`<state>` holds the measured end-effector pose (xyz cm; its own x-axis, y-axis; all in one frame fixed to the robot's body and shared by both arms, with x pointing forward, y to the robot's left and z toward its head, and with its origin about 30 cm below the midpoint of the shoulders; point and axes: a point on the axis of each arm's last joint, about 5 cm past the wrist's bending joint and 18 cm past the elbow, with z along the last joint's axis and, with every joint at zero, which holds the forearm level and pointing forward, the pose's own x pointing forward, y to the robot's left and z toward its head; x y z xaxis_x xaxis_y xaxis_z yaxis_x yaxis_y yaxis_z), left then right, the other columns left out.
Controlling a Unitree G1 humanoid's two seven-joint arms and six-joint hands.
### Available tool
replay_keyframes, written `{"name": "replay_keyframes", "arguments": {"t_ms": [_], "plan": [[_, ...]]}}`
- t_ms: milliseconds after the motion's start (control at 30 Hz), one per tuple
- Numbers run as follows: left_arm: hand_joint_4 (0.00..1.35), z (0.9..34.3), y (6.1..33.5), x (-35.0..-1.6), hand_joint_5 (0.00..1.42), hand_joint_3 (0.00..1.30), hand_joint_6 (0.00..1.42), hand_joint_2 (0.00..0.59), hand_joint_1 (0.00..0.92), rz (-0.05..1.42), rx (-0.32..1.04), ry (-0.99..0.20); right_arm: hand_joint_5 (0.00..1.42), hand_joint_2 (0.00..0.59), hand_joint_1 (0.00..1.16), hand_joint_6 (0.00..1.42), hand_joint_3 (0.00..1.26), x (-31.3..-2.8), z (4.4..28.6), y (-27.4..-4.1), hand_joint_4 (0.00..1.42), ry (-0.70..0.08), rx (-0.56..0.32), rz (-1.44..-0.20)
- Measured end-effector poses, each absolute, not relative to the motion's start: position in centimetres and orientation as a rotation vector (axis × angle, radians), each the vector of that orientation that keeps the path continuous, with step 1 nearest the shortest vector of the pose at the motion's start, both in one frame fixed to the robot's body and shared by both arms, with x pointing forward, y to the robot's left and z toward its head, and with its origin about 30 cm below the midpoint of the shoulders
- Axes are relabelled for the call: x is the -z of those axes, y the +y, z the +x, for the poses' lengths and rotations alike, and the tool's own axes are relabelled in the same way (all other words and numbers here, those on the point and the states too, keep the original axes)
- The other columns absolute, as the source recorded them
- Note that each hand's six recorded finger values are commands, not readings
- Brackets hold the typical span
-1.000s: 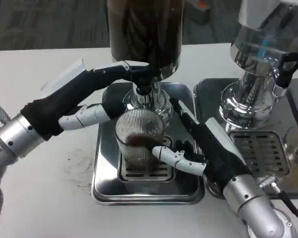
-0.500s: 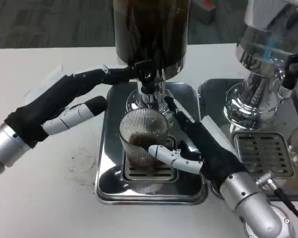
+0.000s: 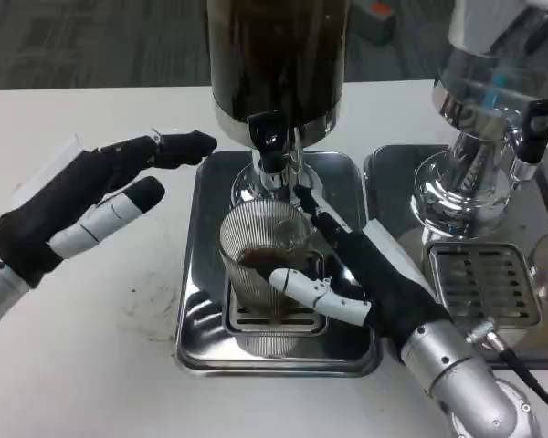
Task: Grasp the cup under the faucet to collect the drink, then remove the cup.
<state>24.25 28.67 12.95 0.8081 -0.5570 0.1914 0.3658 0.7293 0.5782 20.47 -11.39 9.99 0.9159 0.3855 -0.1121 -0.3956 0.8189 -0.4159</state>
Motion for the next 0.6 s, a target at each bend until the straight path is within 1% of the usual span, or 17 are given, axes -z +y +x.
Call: {"name": "replay_keyframes", "arguments": {"t_ms": [67,233,367,433,600], "plan": [[0.26,24.2,28.78,-12.93,0.25,0.33,0.22,0.121,0.0,0.549,0.515,-0.365,0.0,0.204,0.44,0.0,0.0,-9.92,20.48,-11.44,0.0,0.025,-0.418,-0.444],[0.28,24.14,28.94,-12.82,0.26,0.35,0.22,0.122,0.0,0.546,0.506,-0.354,0.0,0.192,0.55,0.0,0.0,-9.88,20.59,-11.57,0.0,0.021,-0.432,-0.453],[0.29,24.11,28.99,-12.74,0.27,0.35,0.22,0.122,0.0,0.544,0.504,-0.348,0.0,0.191,0.56,0.0,0.0,-9.72,20.65,-11.71,0.0,0.03,-0.439,-0.476],[0.3,24.09,29.03,-12.66,0.27,0.36,0.22,0.123,0.0,0.543,0.503,-0.342,0.0,0.188,0.58,0.0,0.0,-9.57,20.65,-11.8,0.0,0.038,-0.442,-0.49],[0.3,24.05,29.12,-12.6,0.28,0.36,0.22,0.123,0.0,0.542,0.501,-0.336,0.0,0.188,0.58,0.0,0.0,-9.58,20.71,-11.65,0.0,0.035,-0.454,-0.508]]}}
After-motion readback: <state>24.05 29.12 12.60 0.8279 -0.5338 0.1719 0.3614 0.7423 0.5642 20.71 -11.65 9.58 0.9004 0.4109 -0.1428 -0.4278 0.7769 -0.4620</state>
